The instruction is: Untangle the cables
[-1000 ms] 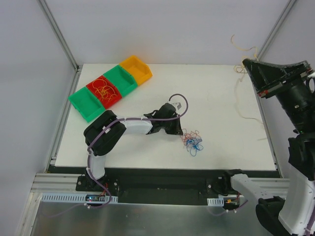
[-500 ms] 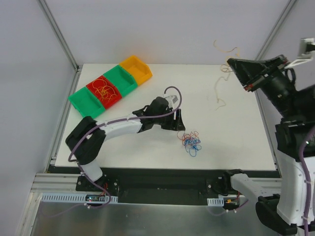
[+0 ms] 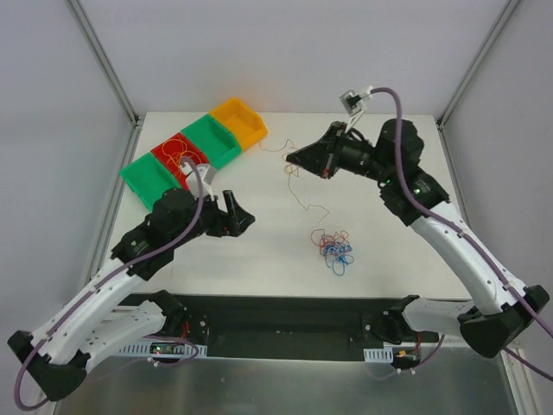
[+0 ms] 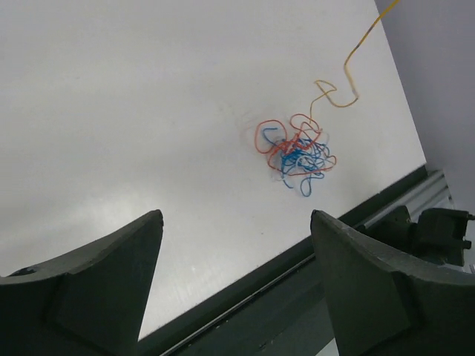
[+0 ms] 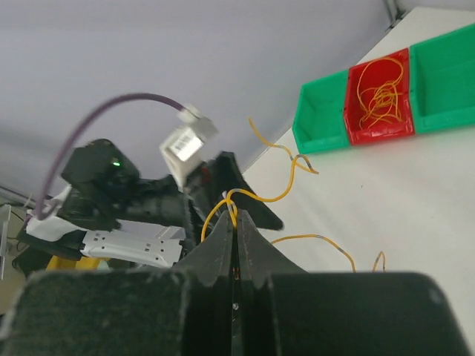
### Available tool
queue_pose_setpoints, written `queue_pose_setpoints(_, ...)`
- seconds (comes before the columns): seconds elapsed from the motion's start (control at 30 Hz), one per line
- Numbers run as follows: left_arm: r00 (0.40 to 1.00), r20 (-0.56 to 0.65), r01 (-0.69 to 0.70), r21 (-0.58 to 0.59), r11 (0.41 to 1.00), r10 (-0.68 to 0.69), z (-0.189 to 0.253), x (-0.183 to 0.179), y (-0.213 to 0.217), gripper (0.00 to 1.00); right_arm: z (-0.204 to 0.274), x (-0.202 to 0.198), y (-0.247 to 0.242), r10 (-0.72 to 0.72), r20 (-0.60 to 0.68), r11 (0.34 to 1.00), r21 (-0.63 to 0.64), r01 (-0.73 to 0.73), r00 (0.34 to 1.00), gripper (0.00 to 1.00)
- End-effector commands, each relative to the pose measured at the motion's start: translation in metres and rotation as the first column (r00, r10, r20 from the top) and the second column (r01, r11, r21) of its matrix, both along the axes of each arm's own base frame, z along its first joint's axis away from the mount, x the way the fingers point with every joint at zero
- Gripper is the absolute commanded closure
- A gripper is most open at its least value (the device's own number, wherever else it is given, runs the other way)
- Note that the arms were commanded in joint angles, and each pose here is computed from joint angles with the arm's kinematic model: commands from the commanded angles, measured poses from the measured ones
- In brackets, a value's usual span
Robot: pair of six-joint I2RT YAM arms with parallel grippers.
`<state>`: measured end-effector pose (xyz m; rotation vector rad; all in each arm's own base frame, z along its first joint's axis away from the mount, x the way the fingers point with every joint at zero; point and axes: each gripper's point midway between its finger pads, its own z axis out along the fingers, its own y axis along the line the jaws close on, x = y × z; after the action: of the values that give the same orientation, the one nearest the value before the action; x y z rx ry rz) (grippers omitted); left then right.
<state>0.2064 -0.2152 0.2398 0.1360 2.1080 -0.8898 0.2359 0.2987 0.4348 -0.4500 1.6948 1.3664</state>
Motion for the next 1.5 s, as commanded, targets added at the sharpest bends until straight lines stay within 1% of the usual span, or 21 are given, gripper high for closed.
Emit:
queue_pose_setpoints(0.0,0.977,-0.054,-0.189,0.230,0.955,0.206,-0.027,-0.021,0.075,0.18,-0.025,-0.002,0.037,0.092,0.083,0.995,0.032,-0.095,0.992,1.00)
queue_pose_setpoints(0.07,0.969,-0.044,-0.227,0.244,0.943,0.245,-0.023,-0.025,0.087,0.17,-0.053,-0.003,0.054,0.148,0.046,0.989,0.016,-0.149,0.988,1.00)
queue_pose_setpoints(0.23,0.939,-0.028,-0.327,0.246,0.913,0.343,-0.023,-0.020,0.101,0.15,-0.127,-0.006,0.085,0.252,-0.084,0.967,0.000,-0.253,0.964,0.99)
queue_pose_setpoints(0.3,0.940,-0.028,-0.323,0.251,0.913,0.340,-0.022,-0.015,0.097,0.14,-0.167,-0.008,0.091,0.266,-0.159,0.960,-0.043,-0.276,0.951,0.95)
queue_pose_setpoints(0.4,0.955,-0.050,-0.269,0.267,0.925,0.292,-0.027,-0.009,0.083,0.14,-0.221,-0.008,0.090,0.239,-0.280,0.954,-0.110,-0.278,0.930,0.76)
queue_pose_setpoints(0.43,0.962,-0.059,-0.242,0.269,0.932,0.267,-0.029,-0.006,0.077,0.17,-0.235,-0.007,0.087,0.215,-0.315,0.953,-0.141,-0.270,0.924,0.66)
queue_pose_setpoints(0.5,0.970,-0.096,-0.190,0.283,0.940,0.225,-0.038,-0.002,0.064,0.19,-0.256,-0.003,0.078,0.158,-0.351,0.948,-0.207,-0.241,0.923,0.52)
queue_pose_setpoints(0.53,0.972,-0.116,-0.165,0.292,0.942,0.206,-0.044,0.001,0.057,0.19,-0.267,0.001,0.070,0.098,-0.375,0.943,-0.262,-0.207,0.922,0.45)
queue_pose_setpoints(0.57,0.972,-0.146,-0.132,0.305,0.943,0.183,-0.052,0.005,0.049,0.19,-0.274,0.005,0.065,0.053,-0.387,0.936,-0.302,-0.181,0.921,0.41)
queue_pose_setpoints(0.7,0.964,-0.237,-0.036,0.319,0.947,0.117,-0.071,0.015,0.023,0.18,-0.292,0.008,0.038,-0.052,-0.391,0.923,-0.370,-0.105,0.919,0.35)
queue_pose_setpoints(0.73,0.959,-0.273,0.011,0.306,0.952,0.076,-0.075,0.014,0.013,0.18,-0.298,0.007,0.029,-0.087,-0.389,0.916,-0.393,-0.080,0.917,0.34)
queue_pose_setpoints(0.83,0.941,-0.337,0.069,0.313,0.947,0.043,-0.089,0.019,-0.001,0.18,-0.319,-0.005,0.004,-0.169,-0.392,0.887,-0.461,-0.034,0.904,0.34)
queue_pose_setpoints(0.97,0.910,-0.410,0.100,0.350,0.932,0.056,-0.115,0.020,-0.006,0.21,-0.347,-0.028,-0.016,-0.216,-0.448,0.880,-0.474,-0.025,0.867,0.40)
queue_pose_setpoints(1.03,0.895,-0.438,0.102,0.380,0.919,0.082,-0.129,0.017,-0.003,0.24,-0.363,-0.034,-0.029,-0.266,-0.454,0.864,-0.503,0.002,0.851,0.41)
queue_pose_setpoints(1.1,0.881,-0.462,0.113,0.410,0.905,0.099,-0.142,0.010,0.000,0.30,-0.378,-0.036,-0.046,-0.334,-0.446,0.837,-0.545,0.045,0.830,0.41)
queue_pose_setpoints(1.17,0.869,-0.483,0.139,0.438,0.888,0.102,-0.152,-0.001,0.005,0.38,-0.386,-0.039,-0.057,-0.358,-0.453,0.829,-0.556,0.055,0.816,0.41)
queue_pose_setpoints(1.2,0.871,-0.481,0.147,0.447,0.883,0.098,-0.153,-0.006,0.008,0.39,-0.388,-0.040,-0.061,-0.367,-0.457,0.829,-0.557,0.062,0.810,0.42)
queue_pose_setpoints(1.27,0.878,-0.472,0.160,0.449,0.879,0.081,-0.152,-0.016,0.012,0.38,-0.393,-0.039,-0.073,-0.409,-0.453,0.817,-0.568,0.097,0.792,0.41)
queue_pose_setpoints(1.37,0.870,-0.481,0.135,0.436,0.890,0.103,-0.146,-0.030,0.025,0.31,-0.404,-0.029,-0.100,-0.533,-0.428,0.768,-0.606,0.205,0.730,0.42)
queue_pose_setpoints(1.43,0.863,-0.488,0.112,0.442,0.890,0.134,-0.141,-0.039,0.035,0.26,-0.401,-0.020,-0.110,-0.567,-0.413,0.756,-0.604,0.251,0.712,0.42)
queue_pose_setpoints(1.47,0.855,-0.497,0.102,0.441,0.892,0.149,-0.140,-0.045,0.039,0.23,-0.398,-0.015,-0.111,-0.571,-0.390,0.752,-0.602,0.269,0.722,0.42)
